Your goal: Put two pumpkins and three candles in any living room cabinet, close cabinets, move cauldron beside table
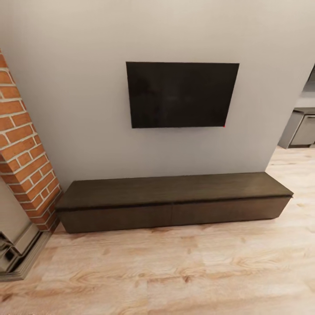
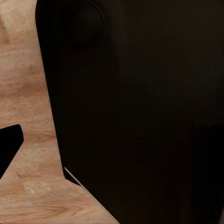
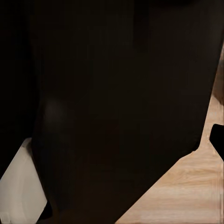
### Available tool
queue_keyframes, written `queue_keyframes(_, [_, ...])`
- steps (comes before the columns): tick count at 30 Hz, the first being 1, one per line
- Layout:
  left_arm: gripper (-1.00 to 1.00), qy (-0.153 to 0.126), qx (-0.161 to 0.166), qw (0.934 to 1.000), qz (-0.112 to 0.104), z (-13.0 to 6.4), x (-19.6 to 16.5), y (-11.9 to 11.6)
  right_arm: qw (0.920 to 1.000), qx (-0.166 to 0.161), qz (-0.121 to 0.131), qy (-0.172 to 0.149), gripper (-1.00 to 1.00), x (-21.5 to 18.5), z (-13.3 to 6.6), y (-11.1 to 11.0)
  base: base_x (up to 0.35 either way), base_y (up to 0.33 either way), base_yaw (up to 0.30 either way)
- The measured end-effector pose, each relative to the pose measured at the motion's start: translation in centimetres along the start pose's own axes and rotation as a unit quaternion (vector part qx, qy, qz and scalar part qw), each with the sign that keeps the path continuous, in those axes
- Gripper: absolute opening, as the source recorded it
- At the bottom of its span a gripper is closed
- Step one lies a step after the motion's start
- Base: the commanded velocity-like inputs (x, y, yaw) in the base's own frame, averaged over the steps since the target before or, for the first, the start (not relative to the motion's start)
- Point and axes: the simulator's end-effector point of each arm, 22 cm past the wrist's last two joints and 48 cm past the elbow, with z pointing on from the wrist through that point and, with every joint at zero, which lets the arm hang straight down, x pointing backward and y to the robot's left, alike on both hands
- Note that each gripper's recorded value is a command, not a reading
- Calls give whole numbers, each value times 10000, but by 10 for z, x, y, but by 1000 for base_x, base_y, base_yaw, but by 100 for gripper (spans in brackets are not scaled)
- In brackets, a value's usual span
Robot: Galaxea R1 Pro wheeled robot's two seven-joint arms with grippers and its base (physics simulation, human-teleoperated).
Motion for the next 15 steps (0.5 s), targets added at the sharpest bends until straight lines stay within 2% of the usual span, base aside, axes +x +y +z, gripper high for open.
queue_keyframes(6, [100,12,-2,10000,0,0,1,0,10000,3,-11,16,100,1,0,0,243,-203,277])
queue_keyframes(15, [100,30,-5,10000,0,0,2,1,10000,0,-10,35,100,3,0,0,281,-68,276])
